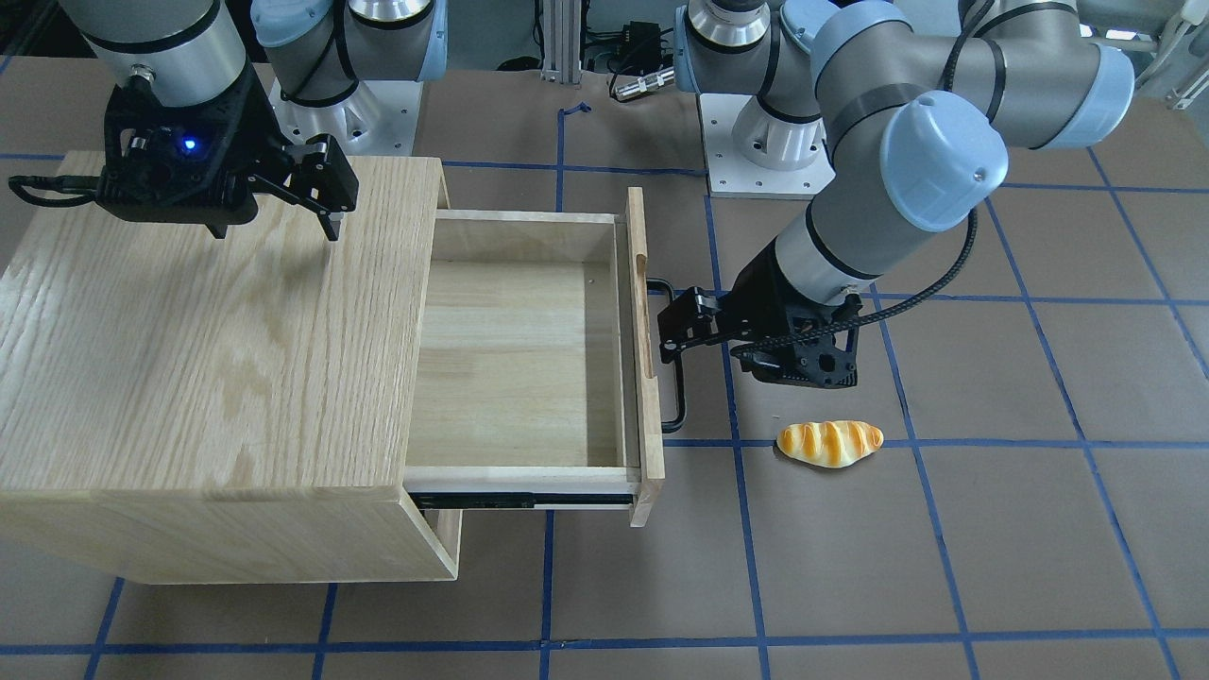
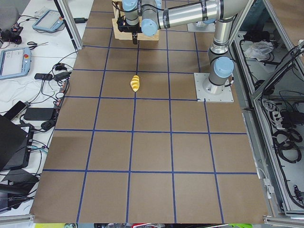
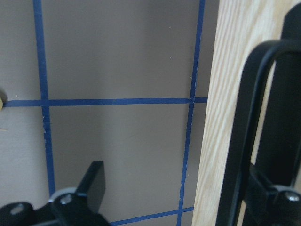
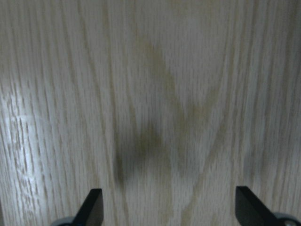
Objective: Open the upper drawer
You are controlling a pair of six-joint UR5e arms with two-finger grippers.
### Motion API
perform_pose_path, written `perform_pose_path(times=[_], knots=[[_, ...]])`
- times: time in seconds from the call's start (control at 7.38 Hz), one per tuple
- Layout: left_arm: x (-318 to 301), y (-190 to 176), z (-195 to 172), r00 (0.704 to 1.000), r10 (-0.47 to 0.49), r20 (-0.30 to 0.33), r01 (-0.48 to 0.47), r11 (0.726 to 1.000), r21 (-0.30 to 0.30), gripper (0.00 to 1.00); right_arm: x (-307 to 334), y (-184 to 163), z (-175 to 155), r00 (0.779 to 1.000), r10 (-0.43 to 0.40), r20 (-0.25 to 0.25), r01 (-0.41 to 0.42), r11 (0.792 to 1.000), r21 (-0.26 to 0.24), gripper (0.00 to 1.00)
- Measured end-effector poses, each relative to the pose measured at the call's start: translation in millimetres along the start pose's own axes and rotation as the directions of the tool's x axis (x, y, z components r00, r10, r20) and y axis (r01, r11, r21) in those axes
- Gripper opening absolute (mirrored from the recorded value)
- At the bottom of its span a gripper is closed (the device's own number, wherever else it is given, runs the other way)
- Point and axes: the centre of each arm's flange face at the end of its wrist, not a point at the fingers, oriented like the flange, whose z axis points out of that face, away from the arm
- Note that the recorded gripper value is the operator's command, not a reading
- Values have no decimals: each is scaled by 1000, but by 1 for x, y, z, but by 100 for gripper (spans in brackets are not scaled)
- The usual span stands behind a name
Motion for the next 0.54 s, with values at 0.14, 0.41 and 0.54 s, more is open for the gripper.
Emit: perform_pose_path(times=[0.14, 0.41, 0.54], knots=[[-11, 0, -2, 1000, -2, 0, 2, 1000, -8, 100, 0, 0, 0, 1000, 0, 0, 0, 1000, 0, 100], [-29, -3, -15, 1000, -28, 6, 29, 1000, -9, 100, 0, 0, 0, 1000, 0, 0, 0, 1000, 0, 100], [-30, 2, -32, 999, -37, 29, 37, 999, -3, 100, 0, 0, 0, 1000, 0, 0, 0, 1000, 0, 100]])
